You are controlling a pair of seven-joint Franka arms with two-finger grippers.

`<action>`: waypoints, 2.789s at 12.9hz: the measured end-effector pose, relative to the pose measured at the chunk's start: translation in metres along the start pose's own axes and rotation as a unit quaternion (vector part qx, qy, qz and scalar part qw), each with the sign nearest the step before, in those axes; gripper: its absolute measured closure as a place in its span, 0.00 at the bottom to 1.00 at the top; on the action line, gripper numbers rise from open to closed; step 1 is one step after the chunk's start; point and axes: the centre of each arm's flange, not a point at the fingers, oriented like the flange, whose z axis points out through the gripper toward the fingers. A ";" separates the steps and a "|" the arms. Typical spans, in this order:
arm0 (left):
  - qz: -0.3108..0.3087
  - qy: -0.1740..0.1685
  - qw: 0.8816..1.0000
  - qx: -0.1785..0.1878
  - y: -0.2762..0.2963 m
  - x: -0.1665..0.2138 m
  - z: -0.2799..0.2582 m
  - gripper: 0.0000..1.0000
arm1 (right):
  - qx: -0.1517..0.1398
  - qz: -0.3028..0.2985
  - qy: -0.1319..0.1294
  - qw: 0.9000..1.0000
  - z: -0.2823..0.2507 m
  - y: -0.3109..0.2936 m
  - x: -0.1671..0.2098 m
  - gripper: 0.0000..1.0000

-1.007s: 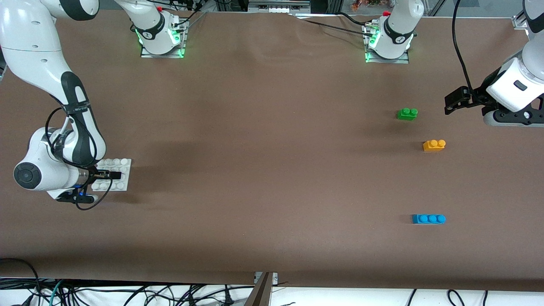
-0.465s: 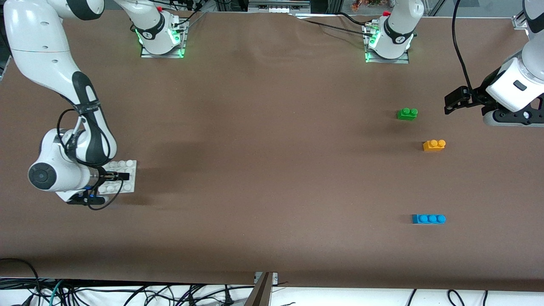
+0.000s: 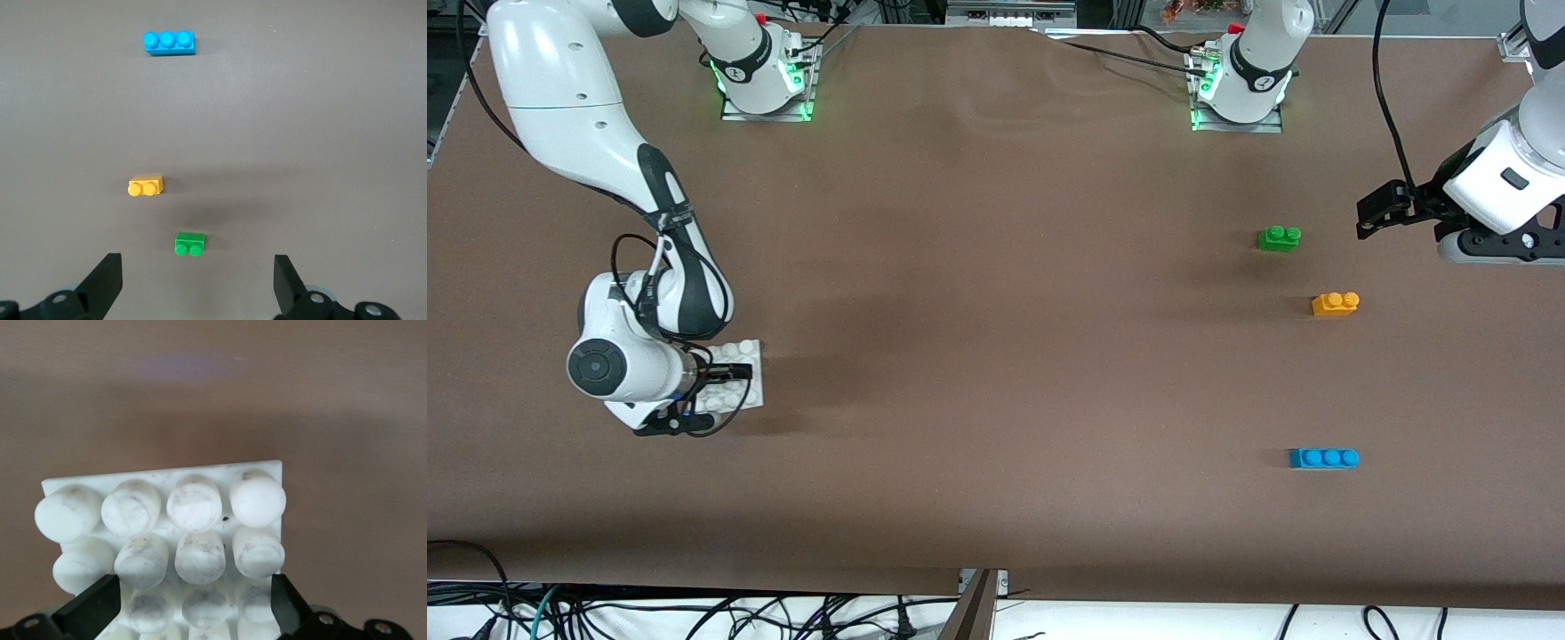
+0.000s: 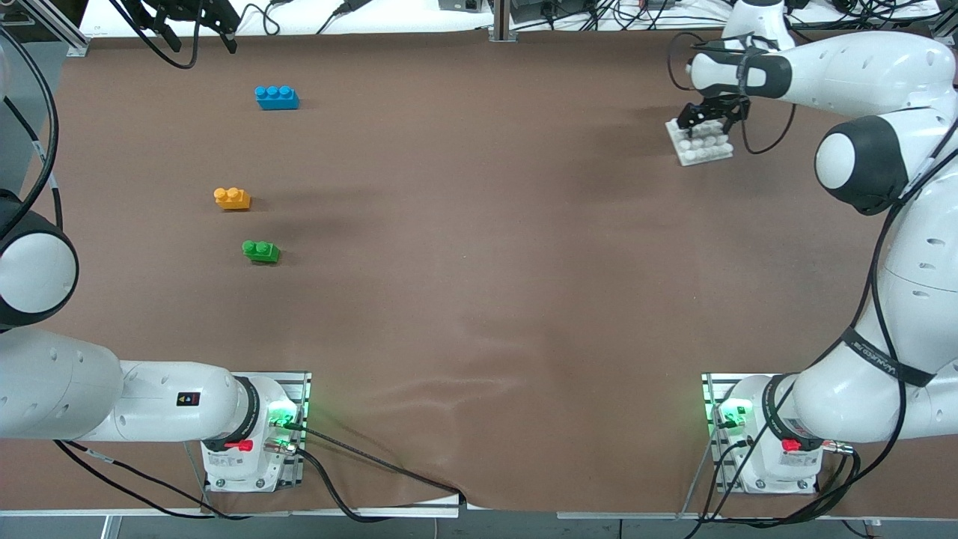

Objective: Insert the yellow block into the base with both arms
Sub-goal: 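Slide the white base plate with the right gripper toward the table middle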

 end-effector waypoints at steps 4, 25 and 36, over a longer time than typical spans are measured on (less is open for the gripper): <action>0.000 0.000 1.000 0.000 0.000 0.000 0.000 0.00 | 0.027 -0.022 0.012 0.999 -0.003 -0.067 0.002 0.00; 0.000 -0.004 1.000 0.000 0.000 -0.001 0.001 0.00 | 0.052 0.091 0.052 0.993 0.006 -0.354 -0.037 0.00; -0.001 -0.007 1.000 0.000 -0.001 -0.001 0.001 0.00 | 0.074 0.120 0.076 0.987 0.009 -0.475 -0.084 0.00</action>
